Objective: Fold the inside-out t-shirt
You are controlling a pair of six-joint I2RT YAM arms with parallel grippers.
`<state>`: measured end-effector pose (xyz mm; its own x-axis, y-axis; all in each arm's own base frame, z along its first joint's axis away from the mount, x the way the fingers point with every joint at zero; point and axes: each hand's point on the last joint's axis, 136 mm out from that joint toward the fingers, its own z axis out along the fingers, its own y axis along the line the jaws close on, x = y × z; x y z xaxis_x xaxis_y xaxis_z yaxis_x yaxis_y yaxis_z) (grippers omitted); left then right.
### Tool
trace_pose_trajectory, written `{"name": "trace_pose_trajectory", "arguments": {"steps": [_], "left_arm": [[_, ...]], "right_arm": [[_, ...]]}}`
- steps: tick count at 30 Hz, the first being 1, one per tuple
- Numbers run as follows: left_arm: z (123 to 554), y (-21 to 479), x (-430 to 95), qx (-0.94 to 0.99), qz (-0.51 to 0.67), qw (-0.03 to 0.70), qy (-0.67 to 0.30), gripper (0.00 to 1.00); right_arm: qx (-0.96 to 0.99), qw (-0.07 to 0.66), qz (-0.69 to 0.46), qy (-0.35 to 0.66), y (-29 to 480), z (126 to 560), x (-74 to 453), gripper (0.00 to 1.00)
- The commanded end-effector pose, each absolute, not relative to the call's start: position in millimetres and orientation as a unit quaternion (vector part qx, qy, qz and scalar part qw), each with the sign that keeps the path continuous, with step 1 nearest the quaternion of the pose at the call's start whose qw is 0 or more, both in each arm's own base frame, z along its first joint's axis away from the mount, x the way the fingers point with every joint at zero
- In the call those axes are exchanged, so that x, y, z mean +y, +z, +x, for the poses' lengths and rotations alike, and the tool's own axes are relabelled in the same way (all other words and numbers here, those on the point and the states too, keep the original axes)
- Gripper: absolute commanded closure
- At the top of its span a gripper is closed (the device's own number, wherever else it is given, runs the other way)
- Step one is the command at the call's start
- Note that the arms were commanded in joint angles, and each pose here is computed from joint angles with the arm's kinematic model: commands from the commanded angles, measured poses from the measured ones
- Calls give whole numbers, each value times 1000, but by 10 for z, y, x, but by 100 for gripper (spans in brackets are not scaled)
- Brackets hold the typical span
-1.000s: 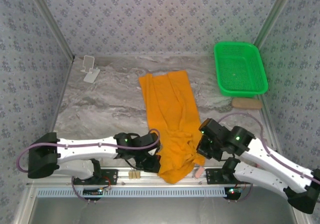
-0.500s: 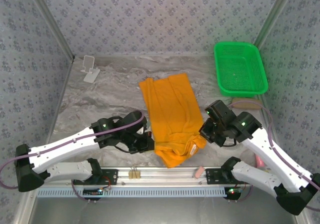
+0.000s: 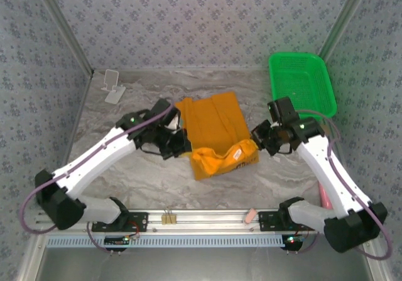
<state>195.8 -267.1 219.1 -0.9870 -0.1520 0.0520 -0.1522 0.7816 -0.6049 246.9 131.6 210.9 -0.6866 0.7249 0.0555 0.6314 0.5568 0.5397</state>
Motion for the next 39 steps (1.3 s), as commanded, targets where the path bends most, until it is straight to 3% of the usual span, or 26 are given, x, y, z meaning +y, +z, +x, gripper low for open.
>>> {"name": "trace_pose_trajectory", "arguments": {"steps": [1,8,15,16,17,18,19,22,28,33,39], "left_arm": [[2173,2339,-2637,-942,54,12,330,100],[3073,2333,-2551,-934,66,18,352,100],[4236,1800,-2221,-923,126,-8,363,98],[4403,1649,-2139,-924,137,-16,355,80],[4599,1615,-2059,-925,150,-38,348,60],[4722,1563,-2054,-921,149,-47,356,54],[4813,1512,-2055,-917,152,-50,365,51],[4957,1487,-1987,-909,159,-71,379,50],[4955,1691,-1811,-910,123,-154,364,49],[4603,1583,-2119,-944,-76,-168,273,54],[4340,1403,-2585,-891,-342,-238,183,52]], "right_arm": [[863,128,371,319,2441,2960,1396,100],[857,110,366,345,2386,3977,1656,100],[844,82,375,375,1840,5249,1990,100],[841,71,387,371,1673,5385,1997,87],[837,66,390,379,1546,5543,2011,54],[834,63,391,384,1473,5631,2000,39],[833,53,403,375,1336,5662,1958,30],[838,81,402,359,1203,5695,1840,19],[882,106,290,356,1307,5425,1832,17],[922,125,175,322,1311,5234,1925,21],[948,195,65,244,1119,5290,1919,24]]}}
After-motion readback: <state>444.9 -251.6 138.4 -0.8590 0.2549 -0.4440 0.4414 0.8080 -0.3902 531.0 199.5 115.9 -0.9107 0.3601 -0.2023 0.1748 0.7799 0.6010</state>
